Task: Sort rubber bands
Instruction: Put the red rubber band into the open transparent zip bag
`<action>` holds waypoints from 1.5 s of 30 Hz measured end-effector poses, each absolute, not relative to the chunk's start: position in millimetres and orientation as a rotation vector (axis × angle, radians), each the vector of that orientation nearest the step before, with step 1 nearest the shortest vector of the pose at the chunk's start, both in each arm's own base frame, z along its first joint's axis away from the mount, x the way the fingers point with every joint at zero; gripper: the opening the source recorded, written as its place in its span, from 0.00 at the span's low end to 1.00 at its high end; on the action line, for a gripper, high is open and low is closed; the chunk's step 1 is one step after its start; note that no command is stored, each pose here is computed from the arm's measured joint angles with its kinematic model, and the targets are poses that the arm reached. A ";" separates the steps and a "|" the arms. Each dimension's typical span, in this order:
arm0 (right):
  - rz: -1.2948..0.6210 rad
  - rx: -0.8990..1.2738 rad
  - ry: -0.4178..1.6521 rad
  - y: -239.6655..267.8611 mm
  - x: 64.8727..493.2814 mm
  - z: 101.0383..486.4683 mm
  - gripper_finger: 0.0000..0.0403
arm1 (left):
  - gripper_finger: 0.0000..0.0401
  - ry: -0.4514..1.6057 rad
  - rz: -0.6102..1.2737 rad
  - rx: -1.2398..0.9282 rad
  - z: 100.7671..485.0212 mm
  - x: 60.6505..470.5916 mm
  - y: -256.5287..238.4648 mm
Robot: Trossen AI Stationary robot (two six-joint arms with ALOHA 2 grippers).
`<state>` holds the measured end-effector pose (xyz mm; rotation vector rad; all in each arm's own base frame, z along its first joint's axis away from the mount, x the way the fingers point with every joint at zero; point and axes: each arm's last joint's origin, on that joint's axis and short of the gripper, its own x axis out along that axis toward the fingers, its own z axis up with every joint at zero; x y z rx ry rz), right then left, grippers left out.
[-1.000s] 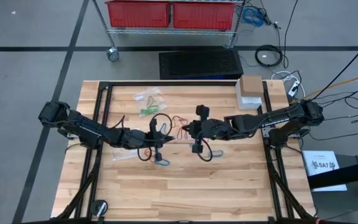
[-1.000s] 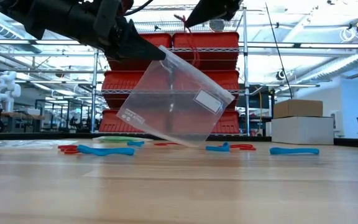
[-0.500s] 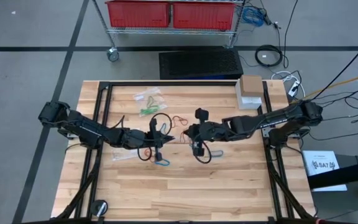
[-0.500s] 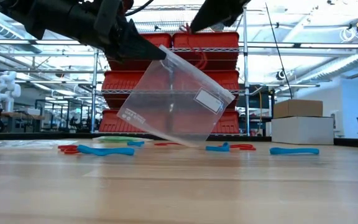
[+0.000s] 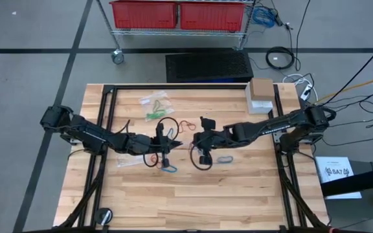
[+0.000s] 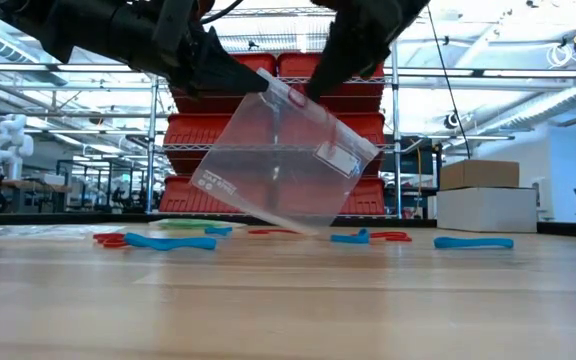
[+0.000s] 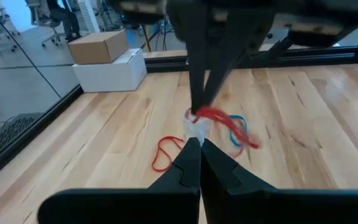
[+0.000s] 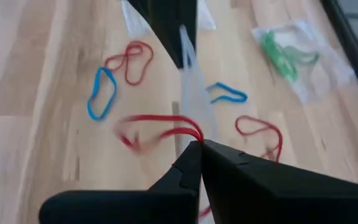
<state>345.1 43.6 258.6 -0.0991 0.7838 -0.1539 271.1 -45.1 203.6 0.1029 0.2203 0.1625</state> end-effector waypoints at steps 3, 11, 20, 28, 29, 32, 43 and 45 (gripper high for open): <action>-0.157 -0.064 0.809 38.7 349.0 251.2 0.00 | 0.00 0.219 0.158 0.102 203.7 271.1 -45.2; -0.147 0.053 0.829 28.3 356.0 241.4 0.00 | 0.00 0.221 0.111 0.098 203.5 271.3 -46.6; -0.085 0.121 0.817 25.7 356.3 244.7 0.11 | 0.00 0.224 0.080 0.096 203.1 271.3 -47.5; -0.075 0.139 0.751 24.4 344.1 269.4 0.30 | 0.00 0.234 0.079 0.097 202.1 271.0 -47.4; -0.076 0.139 0.746 24.2 342.7 271.7 0.31 | 0.00 0.233 0.079 0.097 202.2 271.1 -47.5; -0.078 0.141 0.740 22.5 340.8 274.9 0.32 | 0.00 0.233 0.071 0.095 202.2 271.1 -47.7; -0.085 0.165 0.791 16.4 340.5 268.4 0.17 | 0.00 0.226 0.055 0.091 202.9 271.3 -48.2; -0.079 0.153 0.797 16.4 340.2 268.1 0.14 | 0.00 0.224 0.055 0.090 203.0 271.3 -48.2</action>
